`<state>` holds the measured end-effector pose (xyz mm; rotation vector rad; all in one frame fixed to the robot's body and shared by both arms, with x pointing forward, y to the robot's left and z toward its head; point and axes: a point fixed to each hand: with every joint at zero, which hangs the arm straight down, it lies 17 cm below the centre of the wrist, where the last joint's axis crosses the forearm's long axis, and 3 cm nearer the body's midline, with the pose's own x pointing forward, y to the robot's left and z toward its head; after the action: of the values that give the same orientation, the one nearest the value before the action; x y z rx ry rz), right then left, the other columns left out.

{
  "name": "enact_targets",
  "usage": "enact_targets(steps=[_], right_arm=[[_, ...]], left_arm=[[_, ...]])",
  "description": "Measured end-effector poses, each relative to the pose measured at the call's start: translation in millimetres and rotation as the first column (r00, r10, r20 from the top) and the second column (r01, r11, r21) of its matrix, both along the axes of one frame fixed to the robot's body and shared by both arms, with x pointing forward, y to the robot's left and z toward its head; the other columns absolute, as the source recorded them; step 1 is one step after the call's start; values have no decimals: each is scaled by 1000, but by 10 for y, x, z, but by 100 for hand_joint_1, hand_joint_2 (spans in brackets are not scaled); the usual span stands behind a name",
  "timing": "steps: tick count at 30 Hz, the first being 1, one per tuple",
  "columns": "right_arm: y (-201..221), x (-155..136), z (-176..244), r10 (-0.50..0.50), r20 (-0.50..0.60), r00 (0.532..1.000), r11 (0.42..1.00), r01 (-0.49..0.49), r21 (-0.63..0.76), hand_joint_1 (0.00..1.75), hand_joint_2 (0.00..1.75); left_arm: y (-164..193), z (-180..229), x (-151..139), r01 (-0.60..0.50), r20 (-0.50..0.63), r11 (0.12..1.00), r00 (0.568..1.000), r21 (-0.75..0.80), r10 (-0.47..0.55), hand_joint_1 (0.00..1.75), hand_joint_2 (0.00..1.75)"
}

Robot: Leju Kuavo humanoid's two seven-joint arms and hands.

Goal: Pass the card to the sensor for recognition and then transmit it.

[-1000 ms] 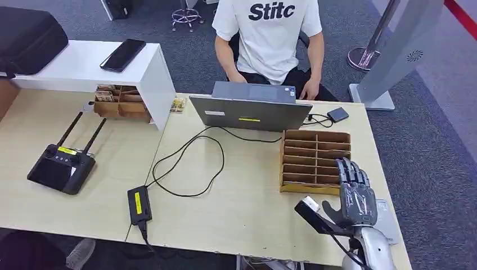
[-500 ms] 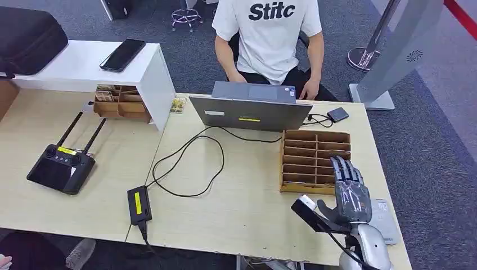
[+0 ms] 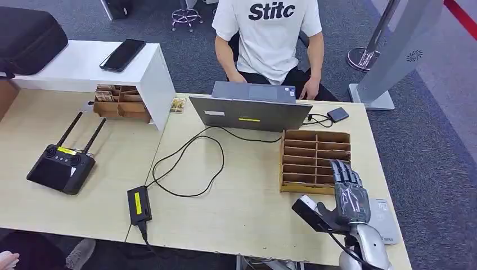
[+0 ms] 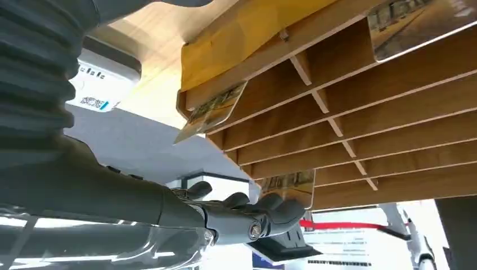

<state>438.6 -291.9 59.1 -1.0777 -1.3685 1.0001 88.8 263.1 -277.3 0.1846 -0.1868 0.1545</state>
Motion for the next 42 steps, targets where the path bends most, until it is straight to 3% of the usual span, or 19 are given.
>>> enact_targets(steps=[30,32,39,40,42], right_arm=[[-120,83,-113,-31,-33,999,999,32,17,0,175],[-124,85,-113,-32,-33,999,999,33,17,54,175],[-168,98,-105,-42,-33,999,999,43,19,54,175],[-172,100,-104,-43,-33,999,999,44,19,126,175],[-177,103,-99,-44,-32,999,999,45,20,148,175]], left_arm=[[42,-1,1,6,0,1000,1000,7,-6,0,175],[42,-1,1,6,0,1000,1000,7,-6,0,175],[42,-2,2,6,1,1000,1000,5,-6,0,175],[42,-2,2,6,1,1000,1000,5,-6,0,175],[42,-2,2,6,1,1000,1000,5,-6,0,175]])
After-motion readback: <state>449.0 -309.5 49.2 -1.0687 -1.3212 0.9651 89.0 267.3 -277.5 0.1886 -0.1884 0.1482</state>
